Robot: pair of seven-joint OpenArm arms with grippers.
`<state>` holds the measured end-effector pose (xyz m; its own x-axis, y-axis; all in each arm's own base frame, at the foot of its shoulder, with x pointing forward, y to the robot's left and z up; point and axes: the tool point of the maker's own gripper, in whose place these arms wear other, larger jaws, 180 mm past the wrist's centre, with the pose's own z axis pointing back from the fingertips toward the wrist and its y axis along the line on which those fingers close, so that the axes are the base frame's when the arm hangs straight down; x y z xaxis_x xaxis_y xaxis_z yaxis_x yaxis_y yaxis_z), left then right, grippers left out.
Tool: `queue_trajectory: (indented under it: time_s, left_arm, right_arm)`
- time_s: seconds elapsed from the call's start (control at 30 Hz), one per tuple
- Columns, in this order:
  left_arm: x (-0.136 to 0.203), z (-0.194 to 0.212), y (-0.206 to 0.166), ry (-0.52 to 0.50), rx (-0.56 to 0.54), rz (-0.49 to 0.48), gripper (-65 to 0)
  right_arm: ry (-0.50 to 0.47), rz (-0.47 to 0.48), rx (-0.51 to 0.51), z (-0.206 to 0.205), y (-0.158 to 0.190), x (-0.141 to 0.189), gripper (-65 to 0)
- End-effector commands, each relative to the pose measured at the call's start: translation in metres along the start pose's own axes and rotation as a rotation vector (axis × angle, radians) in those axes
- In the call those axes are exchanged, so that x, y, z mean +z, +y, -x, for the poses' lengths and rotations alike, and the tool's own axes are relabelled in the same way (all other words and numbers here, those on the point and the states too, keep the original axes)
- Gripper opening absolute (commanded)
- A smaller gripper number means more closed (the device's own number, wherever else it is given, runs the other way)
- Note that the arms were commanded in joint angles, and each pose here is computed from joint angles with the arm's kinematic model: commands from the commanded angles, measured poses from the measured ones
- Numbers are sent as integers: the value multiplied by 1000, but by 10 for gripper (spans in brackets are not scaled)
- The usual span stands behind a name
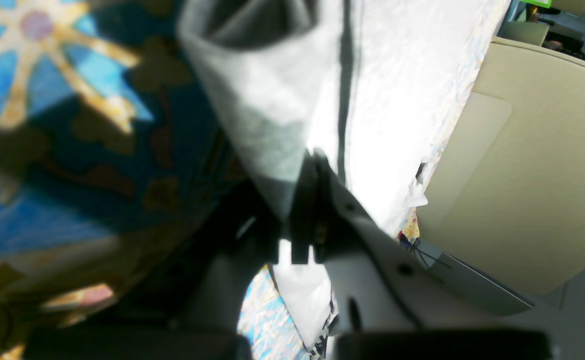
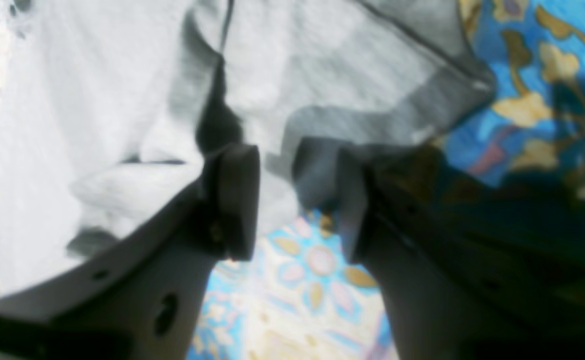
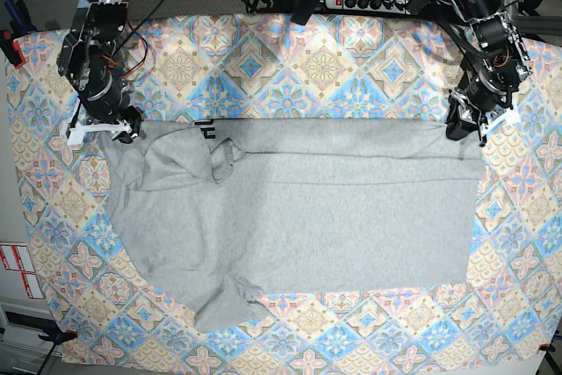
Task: Fold the T-shirt properly
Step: 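Drag the shirt with both grippers toward the robot base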
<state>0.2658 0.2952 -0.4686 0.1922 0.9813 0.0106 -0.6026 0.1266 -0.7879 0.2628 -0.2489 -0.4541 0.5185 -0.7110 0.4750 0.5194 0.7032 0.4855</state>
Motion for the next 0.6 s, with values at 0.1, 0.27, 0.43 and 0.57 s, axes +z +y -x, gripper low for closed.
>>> queue_trajectory:
  time_s: [0.1, 0.27, 0.43, 0.57]
  left_arm:
    - [2, -8, -13, -14, -18, 33, -650]
    - [2, -9, -13, -15, -19, 32, -650]
    - [2, -9, -13, -15, -19, 32, -650]
    - [2, -9, -13, -15, -19, 32, -650]
  right_arm:
    - [-18, -6, -7, -7, -1, -2, -399]
    - [-18, 3, -16, -7, -5, -3, -400]
    - [-18, 77, -99, -5, -42, -1, -399]
    - [-7, 71, -142, -6, -39, -13, -399]
